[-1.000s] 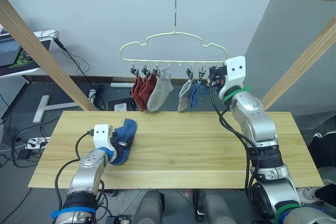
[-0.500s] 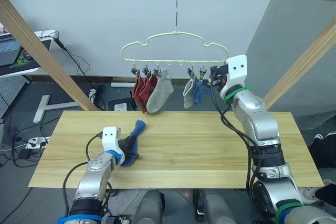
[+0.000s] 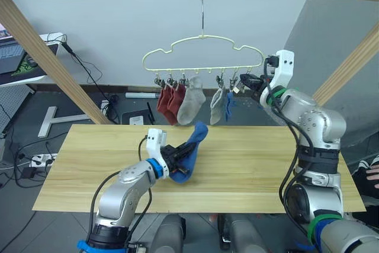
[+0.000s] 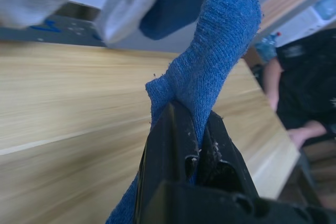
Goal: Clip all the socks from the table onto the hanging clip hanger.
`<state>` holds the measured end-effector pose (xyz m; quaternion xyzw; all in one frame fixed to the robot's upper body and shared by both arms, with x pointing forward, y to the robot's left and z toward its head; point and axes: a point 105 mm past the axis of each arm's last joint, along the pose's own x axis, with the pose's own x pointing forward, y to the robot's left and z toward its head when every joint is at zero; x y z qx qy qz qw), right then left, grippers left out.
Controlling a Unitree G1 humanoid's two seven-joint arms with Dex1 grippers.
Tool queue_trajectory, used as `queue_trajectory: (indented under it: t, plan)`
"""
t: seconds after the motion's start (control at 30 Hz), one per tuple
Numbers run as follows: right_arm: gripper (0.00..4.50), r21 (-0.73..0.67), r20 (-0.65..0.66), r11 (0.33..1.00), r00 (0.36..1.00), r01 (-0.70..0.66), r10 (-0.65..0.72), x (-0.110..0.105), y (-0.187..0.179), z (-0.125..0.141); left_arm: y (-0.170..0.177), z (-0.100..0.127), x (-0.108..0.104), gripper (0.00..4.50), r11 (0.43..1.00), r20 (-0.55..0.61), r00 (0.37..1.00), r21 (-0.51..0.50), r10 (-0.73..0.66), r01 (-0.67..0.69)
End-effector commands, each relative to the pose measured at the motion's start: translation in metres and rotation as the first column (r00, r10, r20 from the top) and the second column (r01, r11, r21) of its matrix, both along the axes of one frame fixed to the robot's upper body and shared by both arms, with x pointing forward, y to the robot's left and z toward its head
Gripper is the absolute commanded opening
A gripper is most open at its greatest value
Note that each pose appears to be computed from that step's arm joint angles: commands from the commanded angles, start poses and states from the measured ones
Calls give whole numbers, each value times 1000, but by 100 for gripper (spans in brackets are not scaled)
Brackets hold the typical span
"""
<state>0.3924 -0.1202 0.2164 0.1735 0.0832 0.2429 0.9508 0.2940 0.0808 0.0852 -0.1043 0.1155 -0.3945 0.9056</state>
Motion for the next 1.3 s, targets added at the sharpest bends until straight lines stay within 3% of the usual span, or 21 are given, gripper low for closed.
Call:
queue_trajectory:
  t: [0.03, 0.13, 0.43, 0.87, 1.3]
  plan:
    - [0, 80, -41, 994, 996, -79, 83, -12, 2, 11, -26, 35, -7, 2, 992, 64, 995, -94, -77, 83]
    - [0, 171, -82, 971, 980, -168, 184, -21, 8, 14, -38, 42, -10, 2, 982, 39, 993, -154, -108, 113]
    - [0, 259, -107, 934, 954, -246, 280, -34, 13, 20, -45, 55, -4, 2, 949, -39, 993, -301, -111, 94]
    - [0, 308, -112, 910, 939, -279, 326, -40, 21, 24, -44, 41, -1, 2, 955, -90, 987, -276, -135, 106]
    - [0, 283, -117, 916, 938, -283, 326, -43, 22, 21, -47, 64, 5, 2, 939, -23, 989, -318, -148, 133]
